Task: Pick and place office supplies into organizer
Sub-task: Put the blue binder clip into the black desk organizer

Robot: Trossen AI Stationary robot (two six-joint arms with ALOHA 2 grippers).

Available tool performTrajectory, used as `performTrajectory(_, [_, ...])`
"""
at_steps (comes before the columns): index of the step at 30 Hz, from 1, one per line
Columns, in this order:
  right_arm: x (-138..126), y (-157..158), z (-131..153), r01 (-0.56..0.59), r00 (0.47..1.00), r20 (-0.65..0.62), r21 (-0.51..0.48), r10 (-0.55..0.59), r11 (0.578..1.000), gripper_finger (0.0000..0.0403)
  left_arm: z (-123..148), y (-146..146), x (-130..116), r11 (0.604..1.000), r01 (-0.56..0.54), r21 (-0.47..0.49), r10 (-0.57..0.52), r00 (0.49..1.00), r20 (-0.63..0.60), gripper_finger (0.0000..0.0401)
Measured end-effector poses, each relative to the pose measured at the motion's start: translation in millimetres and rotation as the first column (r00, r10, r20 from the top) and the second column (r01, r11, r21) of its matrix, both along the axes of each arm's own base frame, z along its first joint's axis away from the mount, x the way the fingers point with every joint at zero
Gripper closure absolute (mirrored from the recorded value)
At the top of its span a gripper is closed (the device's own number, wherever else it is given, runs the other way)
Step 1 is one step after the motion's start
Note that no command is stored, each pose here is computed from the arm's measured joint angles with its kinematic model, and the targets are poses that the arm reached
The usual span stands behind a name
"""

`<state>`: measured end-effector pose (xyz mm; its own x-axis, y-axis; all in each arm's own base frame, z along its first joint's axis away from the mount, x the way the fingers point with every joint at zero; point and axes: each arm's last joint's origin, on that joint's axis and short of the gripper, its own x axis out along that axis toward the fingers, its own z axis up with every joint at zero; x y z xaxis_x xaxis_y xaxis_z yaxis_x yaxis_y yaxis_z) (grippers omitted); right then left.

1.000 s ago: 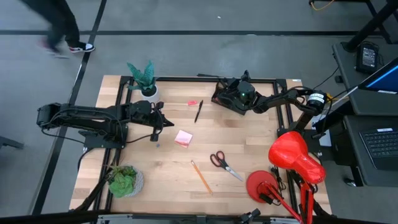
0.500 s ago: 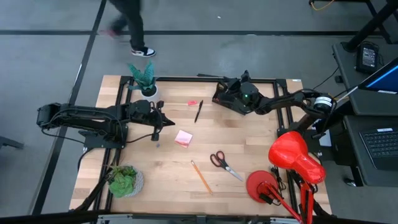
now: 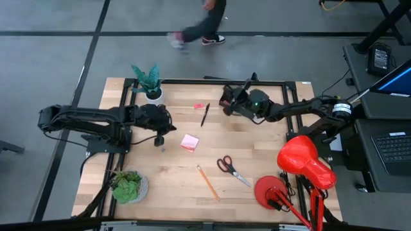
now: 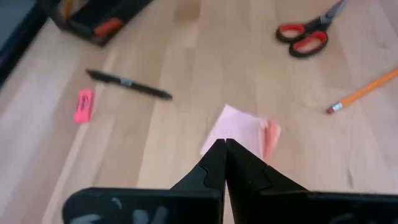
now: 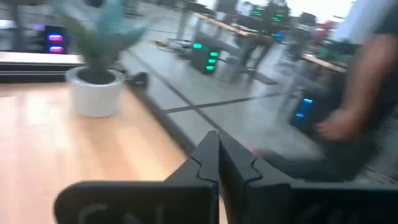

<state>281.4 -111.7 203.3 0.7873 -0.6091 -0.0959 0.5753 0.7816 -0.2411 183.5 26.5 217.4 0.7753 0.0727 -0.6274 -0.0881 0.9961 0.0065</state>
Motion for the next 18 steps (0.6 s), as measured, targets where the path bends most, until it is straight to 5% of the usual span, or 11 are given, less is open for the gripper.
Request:
performTrajectory(5, [8.5,28.4,-9.7,-0.131,0.989,-0.064,0.081,0.136,0.988,0.0399,6.7,-16.6,-7.9,0.997,0.011,-0.082,-0.025,0.986,-0.166,0.0399])
performTrajectory(9, [13.5,51.4,-12.3,-0.215,0.968,-0.12,0.052,0.22,0.975,0.04,16.1,-28.5,-13.1,0.991,0.008,-0.135,-0.041,0.969,-0.244,0.0399])
performTrajectory(18, [19.0,92.4,-13.3,-0.342,0.93,-0.114,0.071,0.349,0.937,0.04,21.4,-35.0,-15.8,0.977,-0.062,-0.205,0.002,0.96,-0.28,0.0399])
